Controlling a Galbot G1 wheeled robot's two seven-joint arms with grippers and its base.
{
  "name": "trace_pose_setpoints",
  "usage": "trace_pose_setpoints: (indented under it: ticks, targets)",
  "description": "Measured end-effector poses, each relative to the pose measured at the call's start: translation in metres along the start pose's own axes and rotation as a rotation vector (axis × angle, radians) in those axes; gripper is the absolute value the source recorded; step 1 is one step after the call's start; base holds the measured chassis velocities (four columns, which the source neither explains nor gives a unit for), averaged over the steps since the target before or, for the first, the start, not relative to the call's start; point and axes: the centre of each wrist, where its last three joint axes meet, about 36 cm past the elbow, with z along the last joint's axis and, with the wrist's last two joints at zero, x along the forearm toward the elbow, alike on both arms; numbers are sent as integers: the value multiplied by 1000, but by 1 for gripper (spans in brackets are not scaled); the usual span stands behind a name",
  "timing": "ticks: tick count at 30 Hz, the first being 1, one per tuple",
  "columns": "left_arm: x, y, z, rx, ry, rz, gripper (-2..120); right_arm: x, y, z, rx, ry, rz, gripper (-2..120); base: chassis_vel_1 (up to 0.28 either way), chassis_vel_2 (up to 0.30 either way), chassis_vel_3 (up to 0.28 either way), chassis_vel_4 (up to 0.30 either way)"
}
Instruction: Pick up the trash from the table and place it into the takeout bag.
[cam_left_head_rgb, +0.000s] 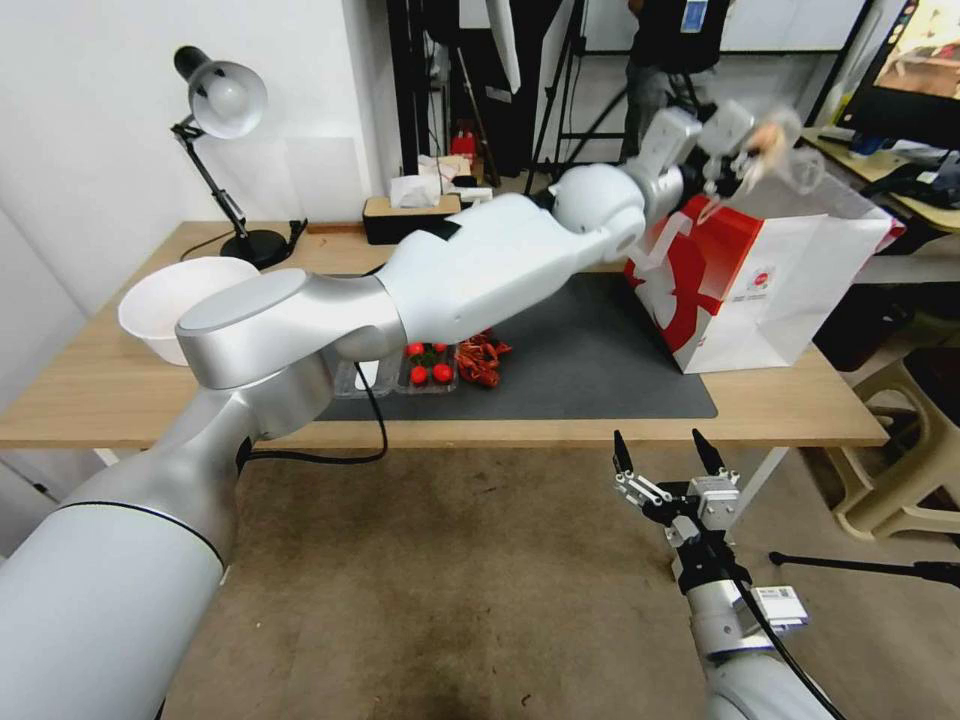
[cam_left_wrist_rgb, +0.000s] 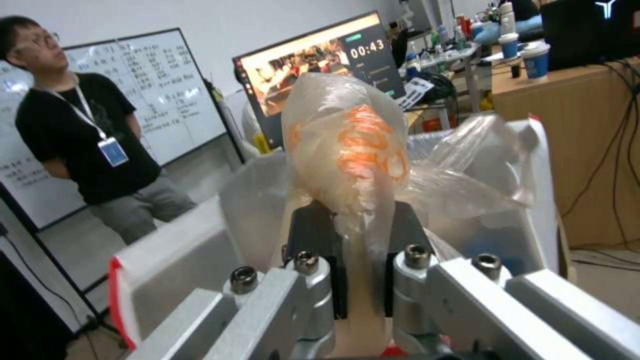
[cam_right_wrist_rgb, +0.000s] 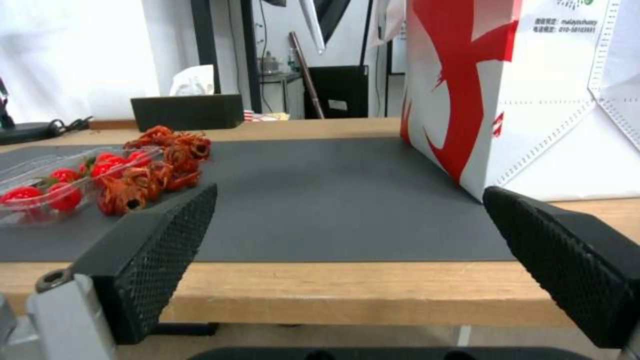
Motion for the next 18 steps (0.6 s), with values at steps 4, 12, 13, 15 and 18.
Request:
trace_pose_setpoints:
  ticks: [4,12,13,15,18]
  targets:
    - [-1,-1,-5,18,-8,-5,19,2,1,2,0,4,-1,100,0,0,0,0]
    - [-2,0,-17,33,-19,-16,45,3,3,3,-2,6,-2,100,0,0,0,0]
    - [-2,0,-21,42,-26,-22,50,3,2,3,0,5,-3,100,0,0,0,0]
    - [-1,0,-24,49,-31,-27,51,3,2,2,1,5,-3,100,0,0,0,0]
    - [0,5,-31,62,-38,-46,63,3,1,2,4,6,-5,100,0,0,0,0]
